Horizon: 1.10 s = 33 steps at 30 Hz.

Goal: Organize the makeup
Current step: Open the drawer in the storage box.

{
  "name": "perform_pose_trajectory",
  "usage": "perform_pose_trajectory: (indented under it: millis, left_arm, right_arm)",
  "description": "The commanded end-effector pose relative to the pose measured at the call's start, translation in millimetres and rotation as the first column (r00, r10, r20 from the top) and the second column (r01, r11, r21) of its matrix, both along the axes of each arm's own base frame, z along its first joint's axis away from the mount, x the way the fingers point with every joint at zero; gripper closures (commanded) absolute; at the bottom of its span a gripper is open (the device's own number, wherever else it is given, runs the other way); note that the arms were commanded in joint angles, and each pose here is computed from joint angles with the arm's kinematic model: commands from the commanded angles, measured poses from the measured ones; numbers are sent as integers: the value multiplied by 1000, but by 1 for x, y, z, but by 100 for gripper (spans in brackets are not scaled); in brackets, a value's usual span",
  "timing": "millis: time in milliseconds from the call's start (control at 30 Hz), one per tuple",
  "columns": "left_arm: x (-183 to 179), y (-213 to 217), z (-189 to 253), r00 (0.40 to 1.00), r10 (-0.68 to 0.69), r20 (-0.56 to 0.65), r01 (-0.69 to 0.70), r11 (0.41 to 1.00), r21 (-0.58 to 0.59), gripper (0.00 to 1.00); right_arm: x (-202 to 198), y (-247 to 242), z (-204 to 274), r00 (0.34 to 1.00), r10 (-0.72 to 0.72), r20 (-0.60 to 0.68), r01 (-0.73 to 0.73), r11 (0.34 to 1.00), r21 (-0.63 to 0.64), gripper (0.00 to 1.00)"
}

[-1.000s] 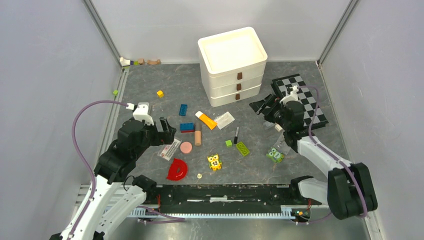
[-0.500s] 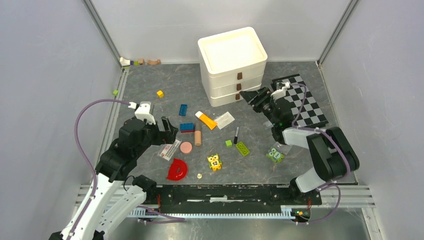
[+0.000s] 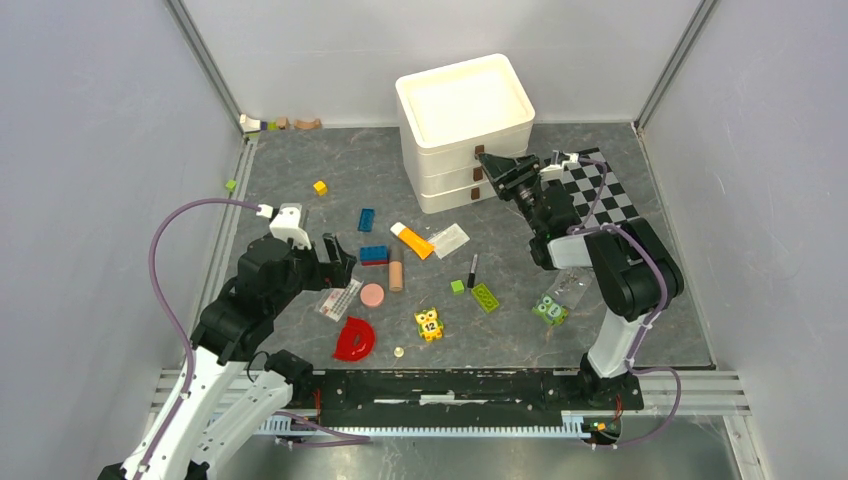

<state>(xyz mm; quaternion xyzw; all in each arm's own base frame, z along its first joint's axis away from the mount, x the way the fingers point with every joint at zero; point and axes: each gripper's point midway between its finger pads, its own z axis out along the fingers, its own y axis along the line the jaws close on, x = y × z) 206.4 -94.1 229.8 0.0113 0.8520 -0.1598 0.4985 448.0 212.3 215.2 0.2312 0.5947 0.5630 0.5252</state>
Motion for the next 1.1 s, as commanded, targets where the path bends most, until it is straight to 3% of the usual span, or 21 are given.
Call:
perform_pose_trajectory:
  millis: [0,767,1067]
  left_arm:
    - [4,-6,9,1000,-7,30,8,999,-35,0]
    - [5,-7,7,1000,-14,24,14,999,-31,0]
    - [6,-8,5,1000,-18,16,18,999,-29,0]
  right_arm:
    - [10,-4,23,997,-36,62,30,996,85,28]
    - [30,2,18,996,-10,85,-7,979,202,47]
    - [27,2,25,993,-3,121,-22,977,211,73]
